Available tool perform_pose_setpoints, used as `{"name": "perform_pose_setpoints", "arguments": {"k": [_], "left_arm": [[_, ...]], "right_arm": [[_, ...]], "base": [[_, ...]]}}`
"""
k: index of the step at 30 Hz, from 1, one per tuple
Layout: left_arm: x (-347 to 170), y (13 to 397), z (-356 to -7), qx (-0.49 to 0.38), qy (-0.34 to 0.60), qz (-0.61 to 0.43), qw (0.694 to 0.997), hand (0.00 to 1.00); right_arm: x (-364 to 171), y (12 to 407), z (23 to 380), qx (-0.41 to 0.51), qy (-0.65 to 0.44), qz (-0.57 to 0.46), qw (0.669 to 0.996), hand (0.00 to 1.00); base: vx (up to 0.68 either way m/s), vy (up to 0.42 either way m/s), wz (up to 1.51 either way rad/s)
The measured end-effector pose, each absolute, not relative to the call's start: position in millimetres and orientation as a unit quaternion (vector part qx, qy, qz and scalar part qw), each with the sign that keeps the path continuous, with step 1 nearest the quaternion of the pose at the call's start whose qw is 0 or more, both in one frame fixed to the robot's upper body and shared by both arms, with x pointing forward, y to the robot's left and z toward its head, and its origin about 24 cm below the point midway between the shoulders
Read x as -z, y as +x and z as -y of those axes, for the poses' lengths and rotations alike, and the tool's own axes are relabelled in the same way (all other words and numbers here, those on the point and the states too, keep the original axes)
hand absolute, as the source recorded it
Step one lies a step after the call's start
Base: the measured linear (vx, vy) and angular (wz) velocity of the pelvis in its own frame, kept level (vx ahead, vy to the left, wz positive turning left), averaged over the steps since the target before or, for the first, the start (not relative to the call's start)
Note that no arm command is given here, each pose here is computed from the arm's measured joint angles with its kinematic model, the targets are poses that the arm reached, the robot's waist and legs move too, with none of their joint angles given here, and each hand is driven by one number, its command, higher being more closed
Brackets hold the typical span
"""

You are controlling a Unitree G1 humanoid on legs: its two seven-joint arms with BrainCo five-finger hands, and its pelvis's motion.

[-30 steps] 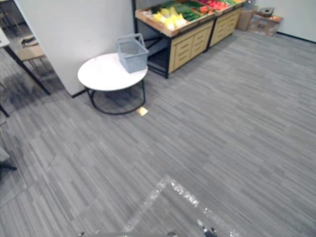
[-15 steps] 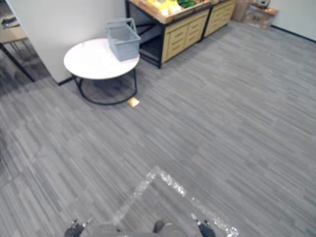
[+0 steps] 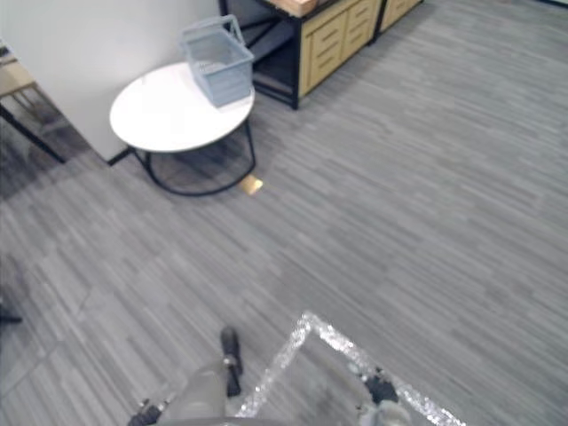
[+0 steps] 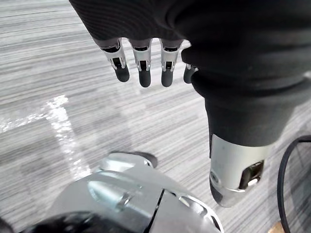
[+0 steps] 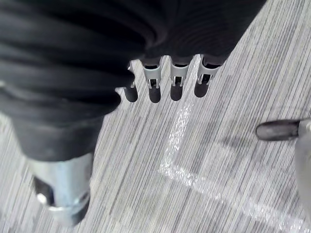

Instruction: Pick vegetable in the basket

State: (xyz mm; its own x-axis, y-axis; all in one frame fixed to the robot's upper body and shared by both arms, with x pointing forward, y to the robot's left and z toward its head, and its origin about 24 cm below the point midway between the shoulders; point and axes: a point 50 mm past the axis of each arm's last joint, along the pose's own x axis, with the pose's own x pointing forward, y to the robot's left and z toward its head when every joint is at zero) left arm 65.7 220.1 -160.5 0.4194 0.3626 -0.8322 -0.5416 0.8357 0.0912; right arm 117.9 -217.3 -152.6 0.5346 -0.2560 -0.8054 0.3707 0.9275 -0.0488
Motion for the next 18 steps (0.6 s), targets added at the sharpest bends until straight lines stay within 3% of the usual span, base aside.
{"name": "perform_pose_setpoints", "arguments": {"k": [6, 10, 18], "left_arm": [[160, 64, -223, -0.267, -0.087, -0.466, 0.839, 0.00], [156, 77, -223, -0.239, -0.070, -0.453, 0.856, 0.00], [153, 99, -205, -0.216, -0.096, -0.428, 0.872, 0.00]], "right_arm": [[158, 99, 212, 0.172, 0.069, -0.467, 0.864, 0.00], [157, 95, 220, 0.186, 0.065, -0.464, 0.864, 0.00], [160, 79, 223, 0.225, 0.090, -0.473, 0.847, 0.00]], "base": [[0.50, 0.290, -0.03], [0.46, 0.120, 0.19], [0.33, -0.181, 0.35]]}}
